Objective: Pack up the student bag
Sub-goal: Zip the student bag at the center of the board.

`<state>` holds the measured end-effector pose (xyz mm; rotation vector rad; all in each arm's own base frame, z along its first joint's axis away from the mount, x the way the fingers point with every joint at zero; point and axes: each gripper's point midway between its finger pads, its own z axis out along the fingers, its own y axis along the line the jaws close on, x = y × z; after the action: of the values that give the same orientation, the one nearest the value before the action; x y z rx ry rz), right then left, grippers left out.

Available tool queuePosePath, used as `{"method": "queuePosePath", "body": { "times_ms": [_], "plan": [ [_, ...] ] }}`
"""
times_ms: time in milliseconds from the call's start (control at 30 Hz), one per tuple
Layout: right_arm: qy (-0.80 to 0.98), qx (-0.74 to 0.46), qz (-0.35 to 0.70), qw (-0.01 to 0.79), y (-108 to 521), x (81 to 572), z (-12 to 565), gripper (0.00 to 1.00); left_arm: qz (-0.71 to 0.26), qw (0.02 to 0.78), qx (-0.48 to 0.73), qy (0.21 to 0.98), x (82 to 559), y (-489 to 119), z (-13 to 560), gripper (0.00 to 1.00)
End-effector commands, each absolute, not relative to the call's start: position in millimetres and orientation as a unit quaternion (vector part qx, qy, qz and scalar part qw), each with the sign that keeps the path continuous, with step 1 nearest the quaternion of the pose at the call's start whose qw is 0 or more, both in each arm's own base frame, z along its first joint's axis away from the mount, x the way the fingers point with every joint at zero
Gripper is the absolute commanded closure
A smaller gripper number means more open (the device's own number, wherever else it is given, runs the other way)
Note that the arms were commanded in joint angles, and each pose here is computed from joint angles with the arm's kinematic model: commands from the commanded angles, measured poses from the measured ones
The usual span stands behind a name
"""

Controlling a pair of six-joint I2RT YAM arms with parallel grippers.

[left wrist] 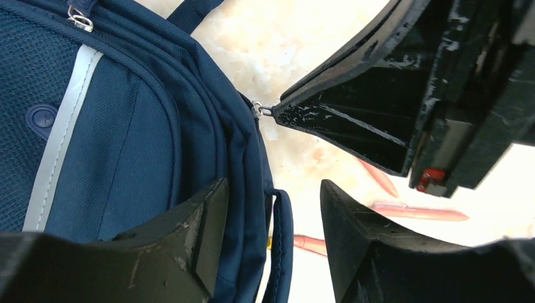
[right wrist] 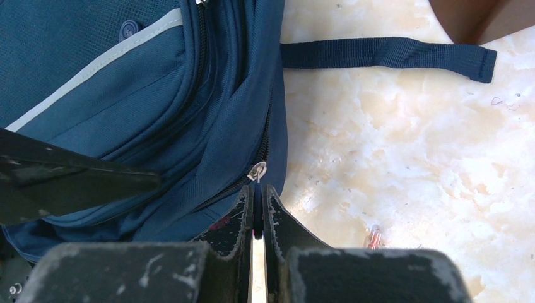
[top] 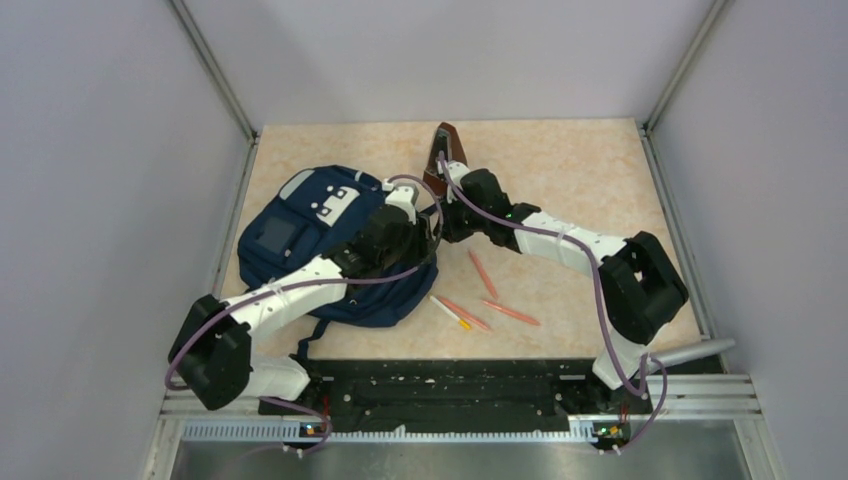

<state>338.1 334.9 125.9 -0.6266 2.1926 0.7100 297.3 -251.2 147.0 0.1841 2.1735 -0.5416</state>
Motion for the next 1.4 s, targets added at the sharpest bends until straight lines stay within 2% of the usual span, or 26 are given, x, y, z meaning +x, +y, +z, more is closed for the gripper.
{"method": "queuePosePath", "body": {
  "times_ms": [0, 67, 200, 567, 633, 733, 833, 1367],
  "plan": [
    [0.827, -0.246, 0.297, 0.408, 338, 337, 167, 1.0, -0.218, 0.449, 0.075, 0.864, 313, -261, 158, 0.42],
    [0.827, -0.246, 0.296, 0.409, 338, 337, 167, 1.0, -0.219, 0.435, 0.081, 0.87, 312, -264, 154, 0.5],
    [0.827, -0.246, 0.296, 0.409, 338, 337, 168, 1.0, -0.215, 0.427, 0.083, 0.875, 312, -266, 146, 0.57],
    [0.824, -0.245, 0.303, 0.411, 339, 335, 171, 1.0, -0.146, 0.416, 0.079, 0.894, 313, -246, 120, 0.61],
    [0.823, -0.245, 0.304, 0.411, 339, 335, 170, 1.0, -0.152, 0.411, 0.084, 0.895, 310, -249, 118, 0.68],
    [0.822, -0.244, 0.307, 0.414, 339, 335, 170, 1.0, -0.156, 0.408, 0.09, 0.895, 304, -250, 117, 0.88],
    [0.82, -0.242, 0.305, 0.419, 338, 336, 168, 1.0, -0.153, 0.408, 0.092, 0.895, 298, -244, 118, 1.0],
    [0.806, -0.22, 0.275, 0.476, 354, 358, 163, 1.0, -0.184, 0.39, 0.09, 0.898, 222, -191, 152, 1.0]
  ]
}}
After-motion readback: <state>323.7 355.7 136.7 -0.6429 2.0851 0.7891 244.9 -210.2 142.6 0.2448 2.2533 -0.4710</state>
